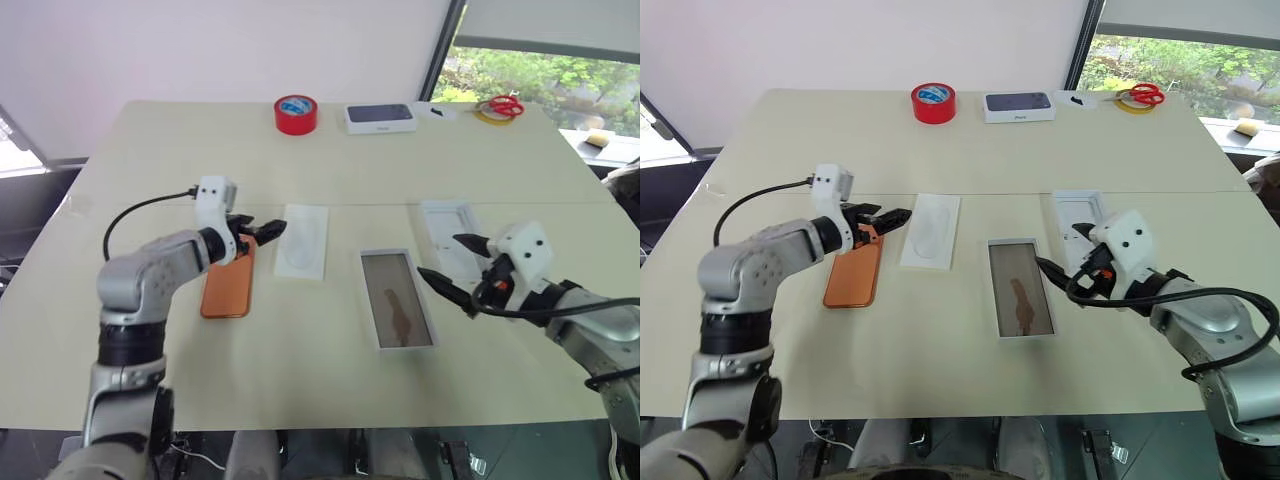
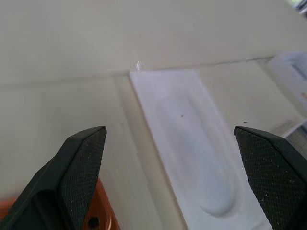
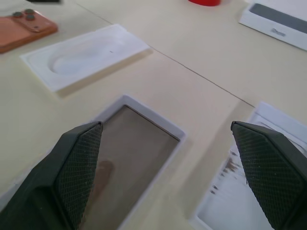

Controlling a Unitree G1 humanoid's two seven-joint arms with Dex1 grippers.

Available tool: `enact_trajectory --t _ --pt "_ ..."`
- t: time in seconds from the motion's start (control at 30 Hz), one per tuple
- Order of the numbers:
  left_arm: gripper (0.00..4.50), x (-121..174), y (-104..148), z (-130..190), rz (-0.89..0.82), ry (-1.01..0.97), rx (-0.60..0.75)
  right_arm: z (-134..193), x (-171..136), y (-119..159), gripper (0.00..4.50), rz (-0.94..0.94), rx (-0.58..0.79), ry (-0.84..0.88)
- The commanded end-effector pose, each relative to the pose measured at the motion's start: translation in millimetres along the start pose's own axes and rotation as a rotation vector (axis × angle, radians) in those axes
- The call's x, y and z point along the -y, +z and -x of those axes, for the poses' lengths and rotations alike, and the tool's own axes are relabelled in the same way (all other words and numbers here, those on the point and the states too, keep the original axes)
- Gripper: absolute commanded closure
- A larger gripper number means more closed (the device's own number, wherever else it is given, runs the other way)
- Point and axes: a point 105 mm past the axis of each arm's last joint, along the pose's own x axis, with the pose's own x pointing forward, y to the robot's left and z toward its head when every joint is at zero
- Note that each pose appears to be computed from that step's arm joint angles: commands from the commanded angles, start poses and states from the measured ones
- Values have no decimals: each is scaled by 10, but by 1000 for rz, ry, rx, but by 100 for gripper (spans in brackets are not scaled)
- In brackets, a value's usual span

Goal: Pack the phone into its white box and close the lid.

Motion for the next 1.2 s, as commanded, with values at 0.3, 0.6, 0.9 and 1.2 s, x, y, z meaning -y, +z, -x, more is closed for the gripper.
enact_trajectory --t 0.3,0.6,0.9,1.2 --pt "3 186 -18 -188 116 -47 -158 33 -362 100 0 64 -47 203" --pt "224 221 -39 -266 200 -83 -165 -14 -531 55 0 86 -96 295" --pt "447 247 18 -223 240 -110 -130 140 -597 -100 0 77 -231 401" --pt "450 303 149 -116 357 -180 -74 145 -733 -507 92 170 -407 505"
